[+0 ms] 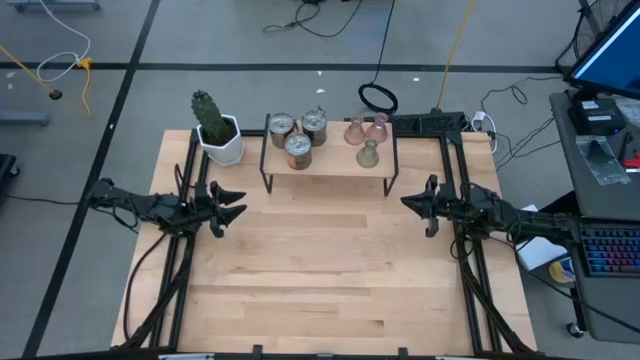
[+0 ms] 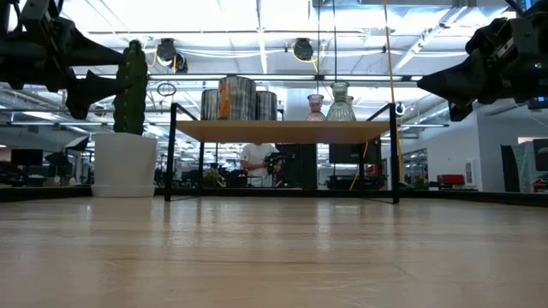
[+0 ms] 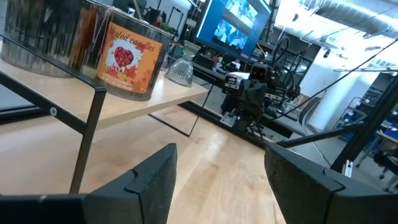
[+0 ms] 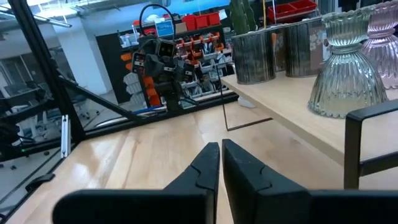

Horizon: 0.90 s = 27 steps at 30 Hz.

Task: Pick & Place candle stick holders
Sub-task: Return to Home Position

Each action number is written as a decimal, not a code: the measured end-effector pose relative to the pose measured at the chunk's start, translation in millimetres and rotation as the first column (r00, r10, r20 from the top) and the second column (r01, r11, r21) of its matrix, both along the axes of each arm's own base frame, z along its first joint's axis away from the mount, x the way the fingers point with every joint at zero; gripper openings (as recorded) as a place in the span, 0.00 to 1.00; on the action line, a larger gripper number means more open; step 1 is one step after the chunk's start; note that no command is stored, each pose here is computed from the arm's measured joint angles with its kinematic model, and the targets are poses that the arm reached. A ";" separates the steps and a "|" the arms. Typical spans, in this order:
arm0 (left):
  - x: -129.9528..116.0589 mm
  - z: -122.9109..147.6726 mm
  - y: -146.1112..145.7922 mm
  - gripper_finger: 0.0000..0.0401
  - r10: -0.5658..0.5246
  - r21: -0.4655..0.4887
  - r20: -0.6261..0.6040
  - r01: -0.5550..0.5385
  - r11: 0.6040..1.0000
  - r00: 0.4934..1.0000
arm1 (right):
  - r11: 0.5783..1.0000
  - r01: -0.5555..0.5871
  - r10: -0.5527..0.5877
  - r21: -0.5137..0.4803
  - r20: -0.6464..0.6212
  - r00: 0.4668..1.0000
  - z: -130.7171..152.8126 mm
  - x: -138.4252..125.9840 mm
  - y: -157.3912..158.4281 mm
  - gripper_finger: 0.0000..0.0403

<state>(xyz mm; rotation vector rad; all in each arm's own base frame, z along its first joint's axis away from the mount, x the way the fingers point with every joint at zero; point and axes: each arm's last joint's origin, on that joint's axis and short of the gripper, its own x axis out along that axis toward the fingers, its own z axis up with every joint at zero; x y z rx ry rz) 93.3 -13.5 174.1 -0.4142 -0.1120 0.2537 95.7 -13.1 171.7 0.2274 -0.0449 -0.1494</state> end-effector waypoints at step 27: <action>0.0 0.2 0.0 0.60 -0.001 -0.004 0.003 0.001 1.000 1.000 | 1.000 0.000 0.000 0.018 0.010 1.000 0.6 0.0 0.0 0.04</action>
